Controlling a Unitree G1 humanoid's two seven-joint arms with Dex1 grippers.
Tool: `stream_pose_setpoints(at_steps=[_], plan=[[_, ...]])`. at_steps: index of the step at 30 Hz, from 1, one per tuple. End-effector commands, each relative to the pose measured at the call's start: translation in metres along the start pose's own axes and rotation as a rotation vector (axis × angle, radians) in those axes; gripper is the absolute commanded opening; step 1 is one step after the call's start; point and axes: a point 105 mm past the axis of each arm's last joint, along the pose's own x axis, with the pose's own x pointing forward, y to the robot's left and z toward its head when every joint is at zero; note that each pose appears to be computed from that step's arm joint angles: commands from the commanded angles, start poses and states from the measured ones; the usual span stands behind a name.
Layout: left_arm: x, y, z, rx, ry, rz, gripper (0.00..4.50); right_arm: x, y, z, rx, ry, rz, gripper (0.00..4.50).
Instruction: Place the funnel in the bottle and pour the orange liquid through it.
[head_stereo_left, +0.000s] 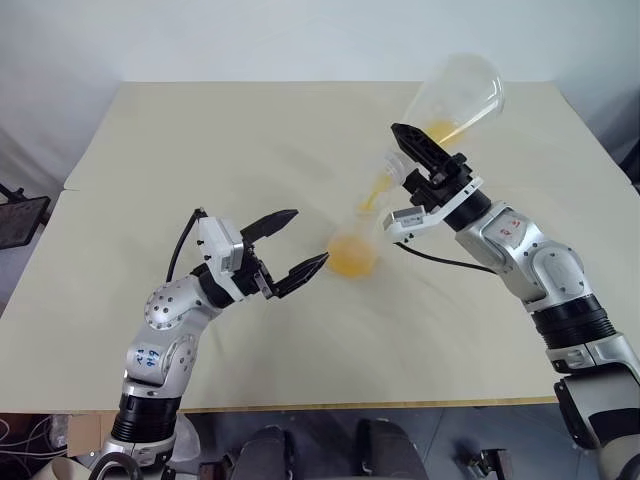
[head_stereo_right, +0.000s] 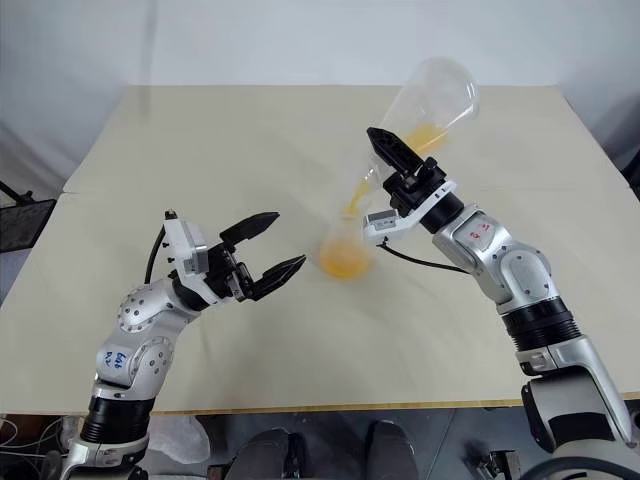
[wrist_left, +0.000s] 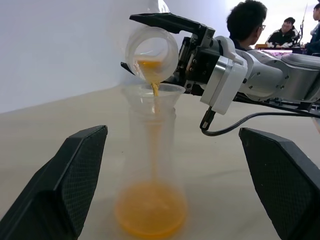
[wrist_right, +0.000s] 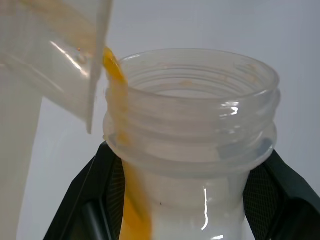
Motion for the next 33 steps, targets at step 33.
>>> stream_pose_setpoints(at_steps=[33], plan=[[0.0046,-0.0011,0.0085,0.040,-0.040,-0.004,4.50,0.0065,-0.0239,-0.0050,-0.109,-0.025,-0.081,2.59]])
